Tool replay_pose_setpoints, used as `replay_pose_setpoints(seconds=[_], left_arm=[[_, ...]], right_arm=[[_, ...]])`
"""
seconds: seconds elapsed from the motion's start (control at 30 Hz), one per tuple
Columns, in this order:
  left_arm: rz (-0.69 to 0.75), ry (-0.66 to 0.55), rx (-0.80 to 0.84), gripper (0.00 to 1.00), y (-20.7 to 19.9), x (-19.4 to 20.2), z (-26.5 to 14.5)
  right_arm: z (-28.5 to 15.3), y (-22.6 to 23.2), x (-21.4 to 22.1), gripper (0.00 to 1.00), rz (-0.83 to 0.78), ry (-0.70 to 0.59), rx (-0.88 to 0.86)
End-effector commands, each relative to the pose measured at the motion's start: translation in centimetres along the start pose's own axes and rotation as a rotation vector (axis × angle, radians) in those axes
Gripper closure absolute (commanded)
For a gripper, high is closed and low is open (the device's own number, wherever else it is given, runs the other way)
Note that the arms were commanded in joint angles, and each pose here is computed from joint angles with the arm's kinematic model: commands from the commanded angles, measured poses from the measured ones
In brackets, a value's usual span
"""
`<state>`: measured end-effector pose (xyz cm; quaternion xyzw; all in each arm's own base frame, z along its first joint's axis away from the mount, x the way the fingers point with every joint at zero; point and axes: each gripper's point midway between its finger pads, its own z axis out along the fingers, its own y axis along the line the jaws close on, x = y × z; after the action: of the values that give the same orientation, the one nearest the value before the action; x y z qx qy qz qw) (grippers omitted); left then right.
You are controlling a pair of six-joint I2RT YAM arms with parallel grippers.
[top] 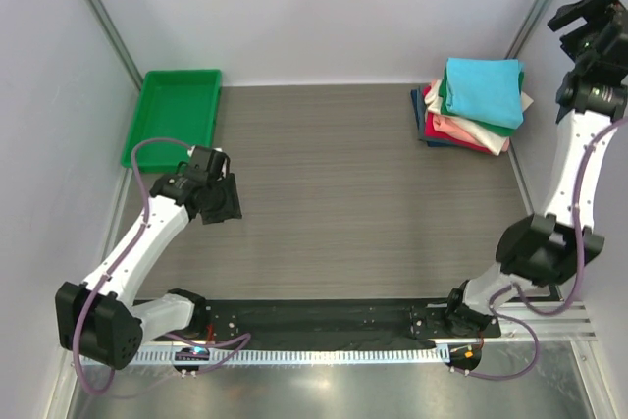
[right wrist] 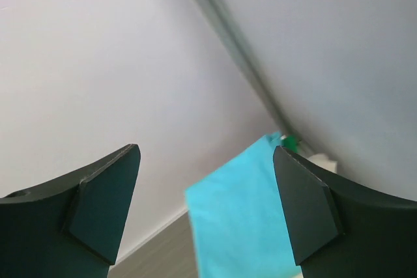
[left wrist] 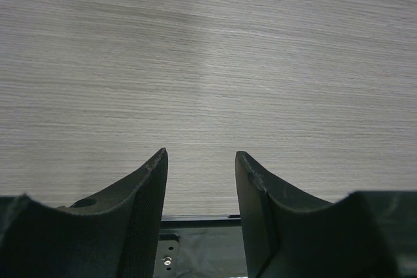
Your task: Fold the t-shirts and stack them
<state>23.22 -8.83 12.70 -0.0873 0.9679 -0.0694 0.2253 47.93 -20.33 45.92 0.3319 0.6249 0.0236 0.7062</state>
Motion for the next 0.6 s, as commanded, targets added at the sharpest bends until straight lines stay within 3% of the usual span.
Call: replay_pose_setpoints(seconds=[0.0, 0.03, 0.1, 0.13, 0.17, 0.23, 0.3, 0.33, 0.4, 0.43, 0.57], left_arm=[[0.010, -0.053, 0.043, 0.52, -0.7, -0.7, -0.6], [0.009, -0.056, 0.042, 0.52, -0.6, -0.9, -0.7], [0.007, -0.069, 0.042, 0.52, -0.6, -1.0, -0.9], [0.008, -0.074, 0.042, 0.52, -0.6, -1.0, -1.1], [0.009, -0.077, 0.039, 0.52, -0.5, -1.0, -1.1], [0.007, -0.094, 0.047, 0.51, -0.5, -1.2, -1.5], [0.002, -0.116, 0.044, 0.48, -0.4, -1.5, -1.9], [-0.002, -0.128, 0.041, 0.33, -0.3, -1.6, -2.1], [-0.018, -0.185, 0.016, 0.15, 0.4, -2.2, -3.1], [-0.023, -0.208, 0.004, 0.01, 0.7, -2.4, -3.5], [-0.055, -0.326, 0.018, 0.00, 1.2, -3.3, -5.5]], right_arm=[[-3.9, 3.3, 3.5, 0.11, 0.123, 0.128, -0.151], [-4.8, 2.6, 7.1, 0.10, 0.142, 0.212, -0.154], [-8.6, 5.6, 7.8, 0.07, 0.135, 0.217, -0.254], [-9.6, 4.9, 11.1, 0.06, 0.123, 0.274, -0.240], [-12.6, 8.1, 11.8, 0.05, 0.106, 0.285, -0.329], [-15.4, 9.4, 16.1, 0.04, 0.080, 0.364, -0.366], [-20.0, 13.6, 19.2, 0.04, 0.086, 0.434, -0.506], [-21.4, 13.4, 22.4, 0.03, 0.090, 0.503, -0.514], [-25.1, 15.5, 25.9, 0.00, 0.075, 0.600, -0.608], [-26.4, 15.3, 28.0, 0.00, 0.056, 0.654, -0.616], [-33.3, 16.5, 33.3, 0.00, -0.062, 0.811, -0.722]])
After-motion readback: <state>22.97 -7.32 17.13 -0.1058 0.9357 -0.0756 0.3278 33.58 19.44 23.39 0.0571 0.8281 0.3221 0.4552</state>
